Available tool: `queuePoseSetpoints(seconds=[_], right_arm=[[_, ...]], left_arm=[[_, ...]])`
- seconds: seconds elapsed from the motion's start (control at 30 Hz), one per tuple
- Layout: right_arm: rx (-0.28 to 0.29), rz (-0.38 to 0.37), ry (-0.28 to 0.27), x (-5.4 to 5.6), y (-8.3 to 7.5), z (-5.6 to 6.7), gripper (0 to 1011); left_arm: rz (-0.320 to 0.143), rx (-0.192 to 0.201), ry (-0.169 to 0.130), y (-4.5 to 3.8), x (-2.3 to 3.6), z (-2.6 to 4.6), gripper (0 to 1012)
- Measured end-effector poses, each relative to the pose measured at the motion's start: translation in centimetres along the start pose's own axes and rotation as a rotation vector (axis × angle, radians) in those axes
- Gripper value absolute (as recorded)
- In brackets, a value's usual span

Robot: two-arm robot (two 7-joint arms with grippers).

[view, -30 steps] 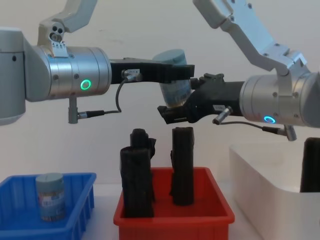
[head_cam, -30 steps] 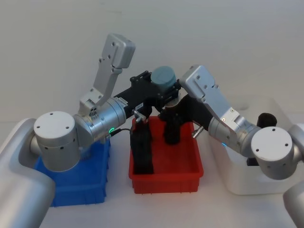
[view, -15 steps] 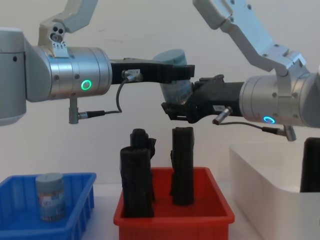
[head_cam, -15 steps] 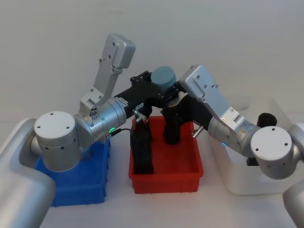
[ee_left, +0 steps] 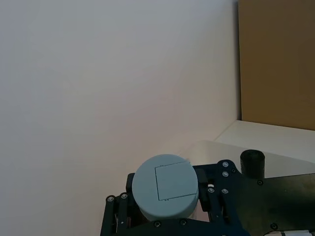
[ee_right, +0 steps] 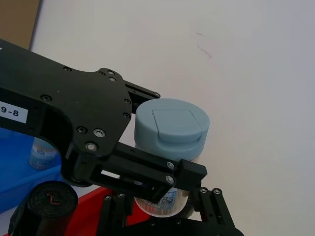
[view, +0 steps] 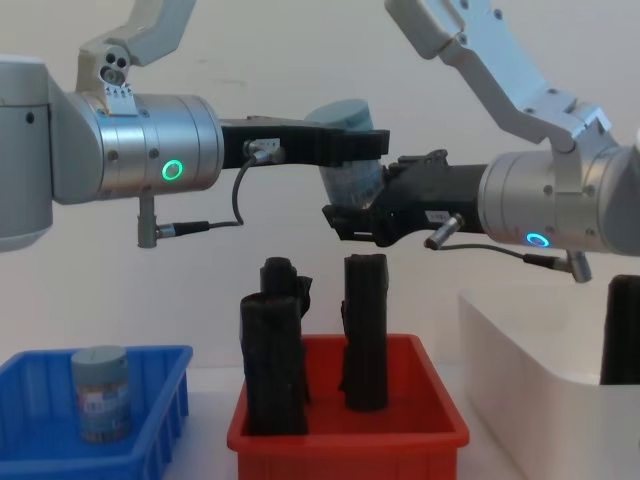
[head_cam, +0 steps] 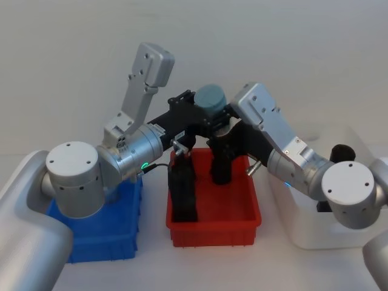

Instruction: Pick the cotton swabs from the blue box and place them into the white box.

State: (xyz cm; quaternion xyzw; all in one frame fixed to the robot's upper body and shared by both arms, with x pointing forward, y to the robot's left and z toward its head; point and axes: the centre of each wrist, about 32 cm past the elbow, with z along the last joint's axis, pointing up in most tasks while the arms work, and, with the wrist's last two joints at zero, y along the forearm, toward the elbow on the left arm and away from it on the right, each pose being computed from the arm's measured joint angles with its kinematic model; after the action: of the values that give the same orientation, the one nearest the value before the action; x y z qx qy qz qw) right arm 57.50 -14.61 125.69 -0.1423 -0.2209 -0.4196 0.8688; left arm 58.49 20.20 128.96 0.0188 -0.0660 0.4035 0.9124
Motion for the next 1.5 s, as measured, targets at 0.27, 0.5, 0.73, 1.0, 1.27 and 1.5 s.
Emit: queuePoseSetpoints(seconds=[0.27, 0.5, 0.73, 1.0, 1.27, 1.5], right_arm=[[0.0, 0.0, 0.0, 0.0, 0.0, 0.0, 646], [-0.004, -0.016, 0.005, 0.1, -0.1, -0.1, 646], [-0.013, -0.076, 0.026, 0.2, -0.5, -0.4, 646], [-0.026, -0.184, 0.064, 0.5, -1.4, -0.9, 646], [-0.043, -0.308, 0.103, 1.1, -2.6, -1.5, 646], [-0.063, -0.417, 0.138, 1.7, -3.5, -2.2, 646]], left_arm=[[0.0, 0.0, 0.0, 0.0, 0.0, 0.0, 916], [0.0, 0.0, 0.0, 0.0, 0.0, 0.0, 1004], [0.0, 0.0, 0.0, 0.0, 0.0, 0.0, 1004], [0.0, 0.0, 0.0, 0.0, 0.0, 0.0, 1004], [0.0, 0.0, 0.0, 0.0, 0.0, 0.0, 1004], [0.0, 0.0, 0.0, 0.0, 0.0, 0.0, 1004]])
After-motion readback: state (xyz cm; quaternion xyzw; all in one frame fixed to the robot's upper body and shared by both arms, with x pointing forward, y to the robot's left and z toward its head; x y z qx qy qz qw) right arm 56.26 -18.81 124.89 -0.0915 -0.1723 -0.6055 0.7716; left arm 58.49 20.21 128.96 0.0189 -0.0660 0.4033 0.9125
